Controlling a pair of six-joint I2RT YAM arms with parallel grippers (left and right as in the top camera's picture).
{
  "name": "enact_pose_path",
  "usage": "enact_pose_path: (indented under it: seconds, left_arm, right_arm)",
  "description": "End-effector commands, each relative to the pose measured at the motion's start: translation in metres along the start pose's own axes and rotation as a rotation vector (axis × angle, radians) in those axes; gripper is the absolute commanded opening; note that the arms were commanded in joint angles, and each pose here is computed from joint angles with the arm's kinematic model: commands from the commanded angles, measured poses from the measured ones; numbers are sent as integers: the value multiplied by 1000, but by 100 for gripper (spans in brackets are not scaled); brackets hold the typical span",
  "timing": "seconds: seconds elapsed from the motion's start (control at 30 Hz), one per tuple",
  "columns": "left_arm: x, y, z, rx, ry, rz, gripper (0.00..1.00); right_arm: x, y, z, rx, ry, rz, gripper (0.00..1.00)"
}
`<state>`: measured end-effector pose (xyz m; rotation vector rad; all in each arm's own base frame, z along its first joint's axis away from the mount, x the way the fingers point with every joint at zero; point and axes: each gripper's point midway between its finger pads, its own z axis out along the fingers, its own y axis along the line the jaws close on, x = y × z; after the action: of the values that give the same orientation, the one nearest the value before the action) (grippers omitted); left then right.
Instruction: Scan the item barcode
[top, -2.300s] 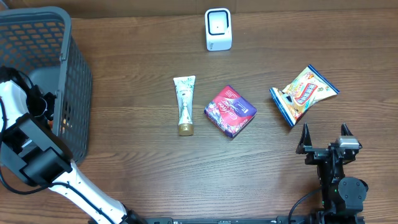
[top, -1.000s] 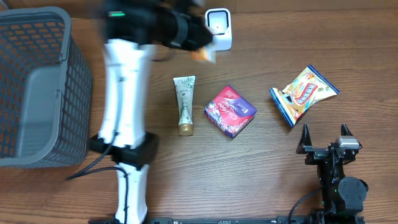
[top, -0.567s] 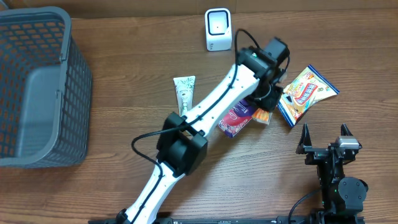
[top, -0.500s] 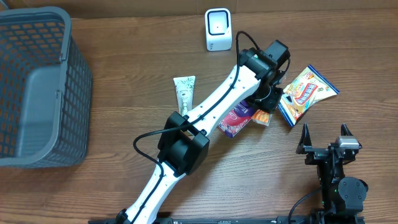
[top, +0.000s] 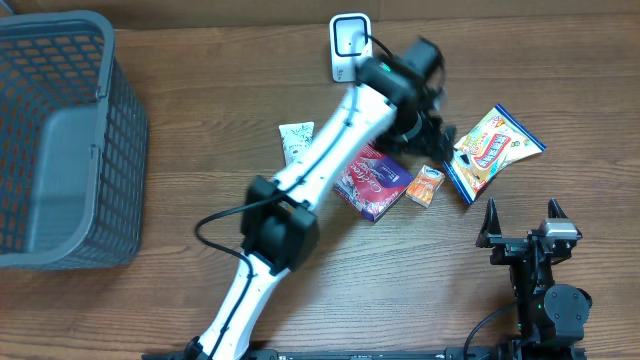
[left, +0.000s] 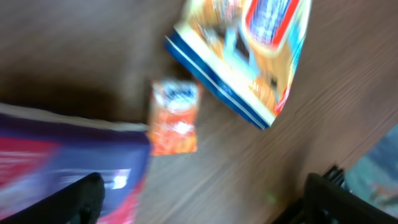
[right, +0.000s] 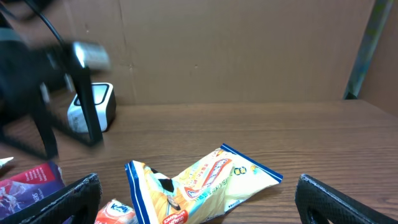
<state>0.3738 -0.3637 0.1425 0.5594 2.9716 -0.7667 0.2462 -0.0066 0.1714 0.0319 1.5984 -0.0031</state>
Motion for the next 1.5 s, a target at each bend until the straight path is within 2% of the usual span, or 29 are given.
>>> enact_pose_path:
  seconds: [0.0, 0.17, 0.23, 0.37, 0.43, 0.63, 0.8, 1.0, 1.47]
  left_arm:
    - [-12, -3, -133, -18, -259, 14, 100]
    - [33, 29, -229, -175, -371, -47, 100]
    - [46, 24, -259, -157, -430, -15, 100]
    - [70, 17, -299, -179, -521, 35, 100]
    - [87, 24, -310, -236, -539, 33, 100]
    - [137, 67, -311, -417, -486, -85, 100]
    - [154, 97, -312, -445, -468, -214, 100]
    - [154, 130, -310, -475, -455, -316, 100]
    - [134, 160, -268, -485, -370, -347, 100]
  right_arm:
    - [2, 1, 0, -5, -3, -1, 100]
    - [2, 1, 0, -5, -3, -1, 100]
    - [2, 1, 0, -5, -3, -1, 100]
    - [2, 1, 0, -5, -3, -1, 100]
    - [2, 1, 0, -5, -3, -1, 100]
    - [2, 1, 0, -5, -3, -1, 100]
    - [2, 1, 0, -5, -3, -1, 100]
    - [2, 1, 0, -5, -3, -1, 100]
    - [2, 1, 0, -5, -3, -1, 100]
